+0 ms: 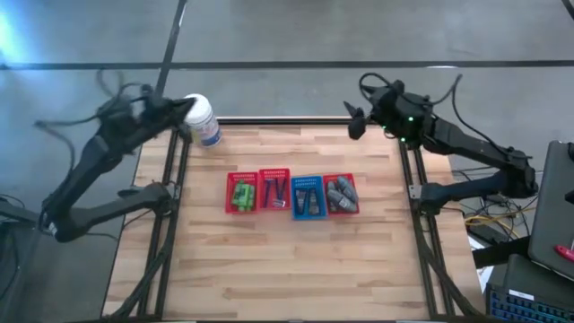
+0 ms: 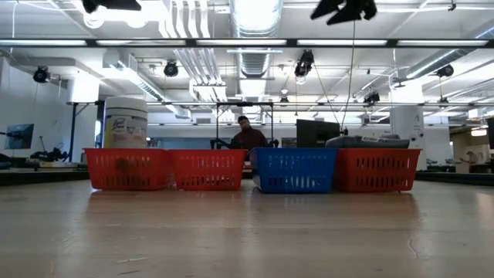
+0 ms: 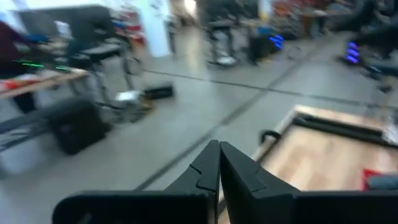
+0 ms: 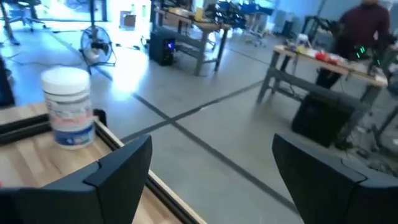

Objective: Pick & Place Travel size toiletries
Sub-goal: Return to Home Position

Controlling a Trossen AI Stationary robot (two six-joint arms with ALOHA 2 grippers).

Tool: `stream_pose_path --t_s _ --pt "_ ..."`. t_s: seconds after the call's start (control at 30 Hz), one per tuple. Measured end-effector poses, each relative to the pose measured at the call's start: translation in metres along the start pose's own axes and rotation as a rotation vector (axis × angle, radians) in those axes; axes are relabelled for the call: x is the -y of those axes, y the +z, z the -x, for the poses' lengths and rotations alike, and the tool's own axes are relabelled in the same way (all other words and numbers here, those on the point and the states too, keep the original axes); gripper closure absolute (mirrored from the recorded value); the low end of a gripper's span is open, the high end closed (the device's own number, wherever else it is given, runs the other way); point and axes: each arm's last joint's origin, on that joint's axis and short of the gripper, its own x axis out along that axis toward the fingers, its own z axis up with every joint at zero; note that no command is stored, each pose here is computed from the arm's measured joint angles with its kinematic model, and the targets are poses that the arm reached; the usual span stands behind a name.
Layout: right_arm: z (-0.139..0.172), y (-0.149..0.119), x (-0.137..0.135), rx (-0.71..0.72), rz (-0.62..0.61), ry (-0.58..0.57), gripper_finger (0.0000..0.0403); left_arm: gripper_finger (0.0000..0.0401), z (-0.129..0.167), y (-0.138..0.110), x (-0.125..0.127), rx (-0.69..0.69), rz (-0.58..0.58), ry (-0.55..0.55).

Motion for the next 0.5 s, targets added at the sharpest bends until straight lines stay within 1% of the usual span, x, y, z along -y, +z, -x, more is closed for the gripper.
stream_pose_path --t_s 0.1,0.2,0.3,0.33,0.37,0.4,0.43,0.5 --pt "0.009 -0.014 0.011 0.002 -0.013 0.001 0.0071 0.0395 0.035 -0.002 -0.002 0.066 0.023 0.117" --pt "0.019 -0.026 0.015 0.050 -0.039 0.000 0.0078 0.0397 0.065 -0.007 -0.004 0.140 0.064 0.215" --pt "0.025 -0.039 0.019 0.094 -0.065 -0.044 0.0089 0.0390 0.095 -0.014 -0.005 0.220 0.086 0.319" --pt "0.027 -0.043 0.021 0.106 -0.080 -0.065 0.0093 0.0387 0.099 -0.018 -0.006 0.233 0.096 0.368" --pt "0.028 -0.047 0.022 0.112 -0.099 -0.082 0.0096 0.0385 0.100 -0.027 -0.005 0.206 0.099 0.399" --pt "0.028 -0.053 0.021 0.111 -0.116 -0.085 0.0100 0.0384 0.099 -0.039 -0.004 0.165 0.105 0.413" --pt "0.027 -0.059 0.021 0.105 -0.131 -0.086 0.0104 0.0383 0.099 -0.048 -0.003 0.155 0.118 0.417" --pt "0.024 -0.071 0.019 0.086 -0.150 -0.083 0.0111 0.0387 0.100 -0.061 -0.001 0.192 0.150 0.428"
